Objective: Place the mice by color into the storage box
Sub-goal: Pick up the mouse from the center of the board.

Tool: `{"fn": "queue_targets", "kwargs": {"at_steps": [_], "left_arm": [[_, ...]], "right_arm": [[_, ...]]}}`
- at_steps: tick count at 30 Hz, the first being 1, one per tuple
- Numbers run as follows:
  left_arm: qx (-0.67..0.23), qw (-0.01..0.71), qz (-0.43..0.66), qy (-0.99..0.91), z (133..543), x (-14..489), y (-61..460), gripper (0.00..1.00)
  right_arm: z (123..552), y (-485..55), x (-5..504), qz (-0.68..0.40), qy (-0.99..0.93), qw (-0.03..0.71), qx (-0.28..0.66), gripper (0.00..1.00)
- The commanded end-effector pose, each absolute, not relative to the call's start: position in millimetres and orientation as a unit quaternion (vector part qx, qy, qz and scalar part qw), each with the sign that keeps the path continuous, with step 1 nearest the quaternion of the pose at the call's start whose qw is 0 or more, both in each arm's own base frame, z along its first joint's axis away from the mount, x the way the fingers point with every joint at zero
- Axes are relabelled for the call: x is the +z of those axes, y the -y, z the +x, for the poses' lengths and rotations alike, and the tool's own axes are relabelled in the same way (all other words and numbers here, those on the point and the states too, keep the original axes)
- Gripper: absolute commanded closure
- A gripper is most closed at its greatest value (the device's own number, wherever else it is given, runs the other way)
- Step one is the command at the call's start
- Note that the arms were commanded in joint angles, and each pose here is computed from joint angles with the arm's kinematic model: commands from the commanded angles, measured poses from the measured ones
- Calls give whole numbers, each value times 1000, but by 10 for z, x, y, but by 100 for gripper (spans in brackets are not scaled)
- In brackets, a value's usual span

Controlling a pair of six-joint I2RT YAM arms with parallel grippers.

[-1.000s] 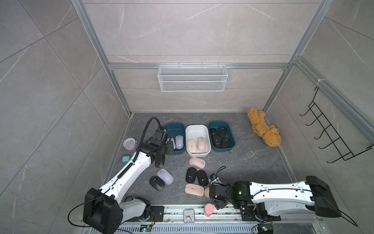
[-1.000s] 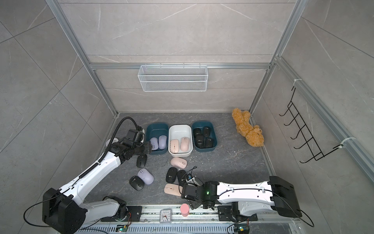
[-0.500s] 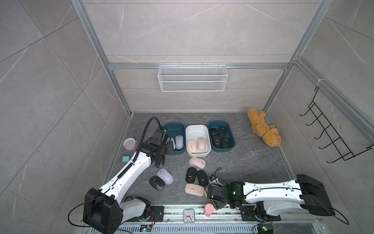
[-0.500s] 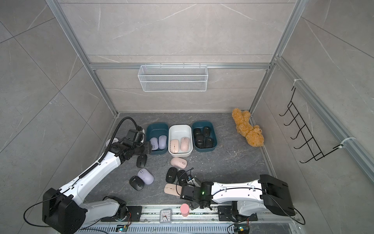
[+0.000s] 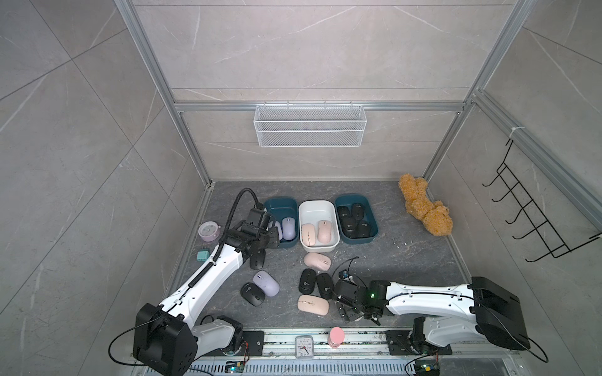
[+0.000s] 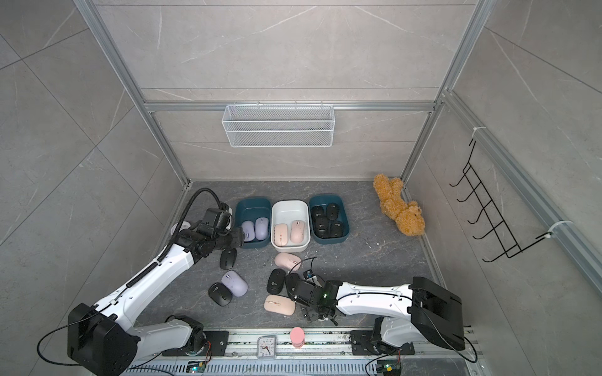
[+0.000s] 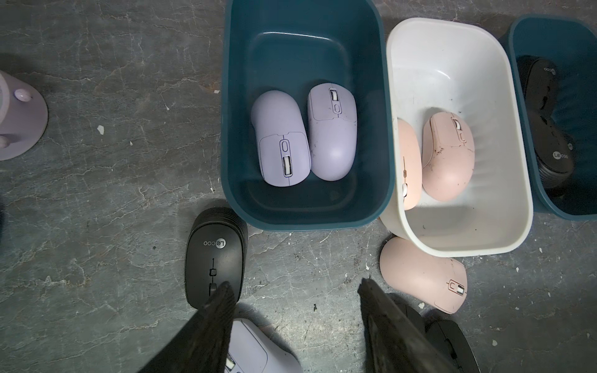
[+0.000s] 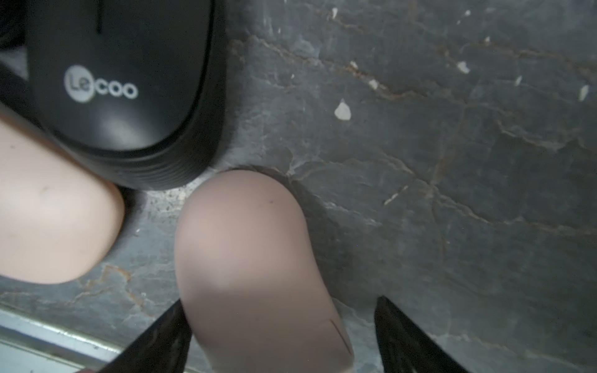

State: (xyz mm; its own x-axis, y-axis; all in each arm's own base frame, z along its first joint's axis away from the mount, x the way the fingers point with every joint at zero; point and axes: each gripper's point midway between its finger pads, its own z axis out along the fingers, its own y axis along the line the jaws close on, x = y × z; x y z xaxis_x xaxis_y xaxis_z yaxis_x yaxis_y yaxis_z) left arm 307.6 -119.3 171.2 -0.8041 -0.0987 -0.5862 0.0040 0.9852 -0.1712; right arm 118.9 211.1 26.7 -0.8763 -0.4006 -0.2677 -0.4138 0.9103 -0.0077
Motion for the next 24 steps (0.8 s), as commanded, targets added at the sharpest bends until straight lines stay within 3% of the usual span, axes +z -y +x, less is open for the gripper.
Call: {"fn": "queue_targets", "kwargs": {"at_steps": [1,10,19,24], "left_arm": [[-88,329,-30,-940,3068,1858,1189,36],[-85,328,-30,-940,3071,1851,1184,36],[-86,327,-26,-941,3078,1851,1199,36],[-86,328,-26,-940,3071,1849,1193,36]], "right_arm": [[1250,-2165,241,-215,-967,130,42,14],[1204,-2057,123,-196,-975,95,42,26],[1145,-1863,128,-195,-978,79,4,25],[1130,-1871,81,-195,-978,70,-2,36]]}}
